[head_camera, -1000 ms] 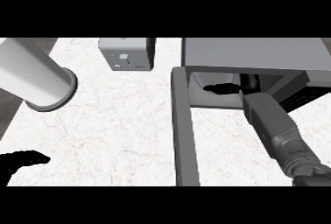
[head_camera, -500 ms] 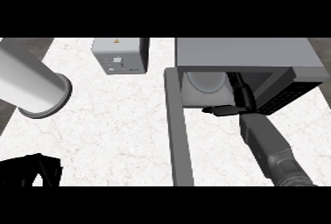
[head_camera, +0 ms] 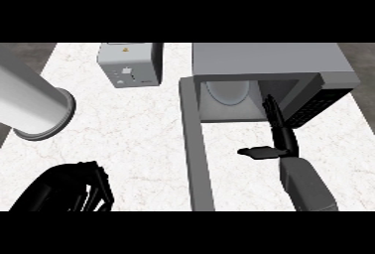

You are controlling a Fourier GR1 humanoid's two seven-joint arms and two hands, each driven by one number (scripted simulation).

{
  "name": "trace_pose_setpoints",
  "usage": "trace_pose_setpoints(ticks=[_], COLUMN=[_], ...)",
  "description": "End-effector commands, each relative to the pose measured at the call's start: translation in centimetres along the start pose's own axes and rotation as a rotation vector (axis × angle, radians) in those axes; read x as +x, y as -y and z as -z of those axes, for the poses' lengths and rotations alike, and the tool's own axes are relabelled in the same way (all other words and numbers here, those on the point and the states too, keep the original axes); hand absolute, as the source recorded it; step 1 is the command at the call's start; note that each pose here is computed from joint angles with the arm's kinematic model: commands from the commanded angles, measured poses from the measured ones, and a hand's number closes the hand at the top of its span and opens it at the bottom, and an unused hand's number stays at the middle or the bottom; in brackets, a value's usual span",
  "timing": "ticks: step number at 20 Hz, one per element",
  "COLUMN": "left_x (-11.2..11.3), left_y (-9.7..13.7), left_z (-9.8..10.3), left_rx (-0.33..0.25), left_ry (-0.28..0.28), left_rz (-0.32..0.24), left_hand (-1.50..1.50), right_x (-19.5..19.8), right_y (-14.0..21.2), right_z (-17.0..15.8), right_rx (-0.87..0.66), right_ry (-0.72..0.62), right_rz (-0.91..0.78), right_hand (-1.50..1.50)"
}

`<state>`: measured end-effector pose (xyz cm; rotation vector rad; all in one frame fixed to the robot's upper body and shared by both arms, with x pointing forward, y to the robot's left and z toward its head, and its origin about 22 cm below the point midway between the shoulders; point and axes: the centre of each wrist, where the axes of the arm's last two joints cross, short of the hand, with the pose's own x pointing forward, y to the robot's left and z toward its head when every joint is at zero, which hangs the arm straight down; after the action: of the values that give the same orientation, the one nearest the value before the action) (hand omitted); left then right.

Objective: Pick up the milk, place it into the microwave and close the microwave

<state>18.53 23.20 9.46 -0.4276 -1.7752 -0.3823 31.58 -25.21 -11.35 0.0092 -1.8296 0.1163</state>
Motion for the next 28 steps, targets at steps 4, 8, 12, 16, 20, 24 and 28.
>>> trace_pose_setpoints(ticks=[4, 8, 12, 16, 20, 24, 28], left_x=[-1.7, -4.1, -5.6, -9.5, -14.1, -17.0, -17.3], left_y=[2.3, 4.9, 6.4, 9.0, 10.0, 10.6, 12.9], left_z=[4.7, 6.4, 9.1, 9.5, 9.9, 10.0, 11.0], left_rx=[-0.074, -0.158, -0.251, -0.285, -0.276, -0.190, -0.145], left_ry=[-0.001, -0.022, -0.097, -0.137, -0.164, -0.084, -0.050], left_rz=[0.062, 0.100, 0.149, 0.198, 0.217, 0.272, 0.235], left_hand=[1.50, 1.50, 1.50, 1.50, 1.50, 1.50, 1.50], right_x=[0.4, 0.7, 3.4, 5.9, 8.4, 9.7, 12.0], right_y=[2.6, 4.4, 7.1, 8.6, 9.1, 9.2, 9.5], right_z=[-4.7, -9.0, -9.4, -11.3, -11.4, -14.0, -11.3], right_rx=[-0.015, -0.031, 0.004, 0.023, 0.053, 0.085, 0.117], right_ry=[0.001, 0.003, 0.024, 0.074, 0.120, 0.172, 0.195], right_rz=[0.009, 0.003, -0.018, -0.042, -0.065, 0.022, 0.064], right_hand=[-1.50, -1.50, -1.50, -1.50, -1.50, -1.50, -1.50])
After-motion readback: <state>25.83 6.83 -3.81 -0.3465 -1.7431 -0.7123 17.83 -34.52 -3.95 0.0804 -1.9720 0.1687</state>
